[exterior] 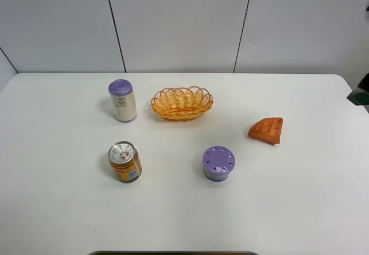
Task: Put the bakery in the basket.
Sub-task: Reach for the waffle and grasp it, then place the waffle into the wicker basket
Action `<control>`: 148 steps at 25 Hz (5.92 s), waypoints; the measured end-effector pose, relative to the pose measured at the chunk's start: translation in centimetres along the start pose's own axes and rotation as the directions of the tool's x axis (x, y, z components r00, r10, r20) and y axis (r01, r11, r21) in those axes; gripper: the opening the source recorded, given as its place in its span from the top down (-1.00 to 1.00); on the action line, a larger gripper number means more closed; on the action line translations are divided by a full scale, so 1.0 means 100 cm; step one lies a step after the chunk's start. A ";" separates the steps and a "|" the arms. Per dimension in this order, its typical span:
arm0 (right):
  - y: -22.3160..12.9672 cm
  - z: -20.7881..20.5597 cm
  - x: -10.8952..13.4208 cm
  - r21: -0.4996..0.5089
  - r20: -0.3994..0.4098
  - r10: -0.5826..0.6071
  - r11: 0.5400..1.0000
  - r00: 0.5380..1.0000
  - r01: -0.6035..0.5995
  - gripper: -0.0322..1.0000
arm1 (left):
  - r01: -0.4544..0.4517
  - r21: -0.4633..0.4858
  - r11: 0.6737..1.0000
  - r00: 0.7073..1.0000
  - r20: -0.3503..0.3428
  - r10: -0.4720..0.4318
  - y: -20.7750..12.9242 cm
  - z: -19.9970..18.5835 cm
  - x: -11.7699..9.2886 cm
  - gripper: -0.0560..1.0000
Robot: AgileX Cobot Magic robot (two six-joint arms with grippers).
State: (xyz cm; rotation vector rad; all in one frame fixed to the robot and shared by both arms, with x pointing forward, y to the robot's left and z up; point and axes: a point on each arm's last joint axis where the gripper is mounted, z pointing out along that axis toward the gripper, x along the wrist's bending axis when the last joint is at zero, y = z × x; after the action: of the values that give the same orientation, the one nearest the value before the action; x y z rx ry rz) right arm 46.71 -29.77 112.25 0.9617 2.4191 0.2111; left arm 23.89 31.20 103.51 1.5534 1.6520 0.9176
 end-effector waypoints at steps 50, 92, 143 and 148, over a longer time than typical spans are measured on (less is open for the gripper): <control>0.043 0.265 0.054 -0.038 -0.353 -0.426 0.896 0.833 0.442 -0.87 | 0.000 0.000 1.000 1.000 0.000 0.000 0.000 0.000 0.000 -0.97; 0.042 0.280 0.056 -0.023 -0.326 -0.384 0.917 0.864 0.399 -0.27 | 0.000 0.000 1.000 1.000 0.000 0.000 0.000 0.000 0.000 -0.97; 0.188 0.177 0.153 -0.550 -0.288 0.280 0.735 0.916 -0.397 -0.27 | 0.000 0.000 1.000 1.000 0.000 0.000 0.000 0.000 0.000 -0.97; 0.185 0.198 0.150 -0.554 -0.267 0.335 0.714 0.904 -0.428 -0.27 | 0.000 0.000 1.000 1.000 0.000 0.000 0.000 0.000 0.000 -0.97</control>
State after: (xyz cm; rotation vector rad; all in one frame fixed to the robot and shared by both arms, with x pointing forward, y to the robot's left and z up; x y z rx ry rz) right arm 58.92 -6.92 95.20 1.1419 2.0088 1.1721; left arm 23.89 31.20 103.51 1.5534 1.6520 0.9176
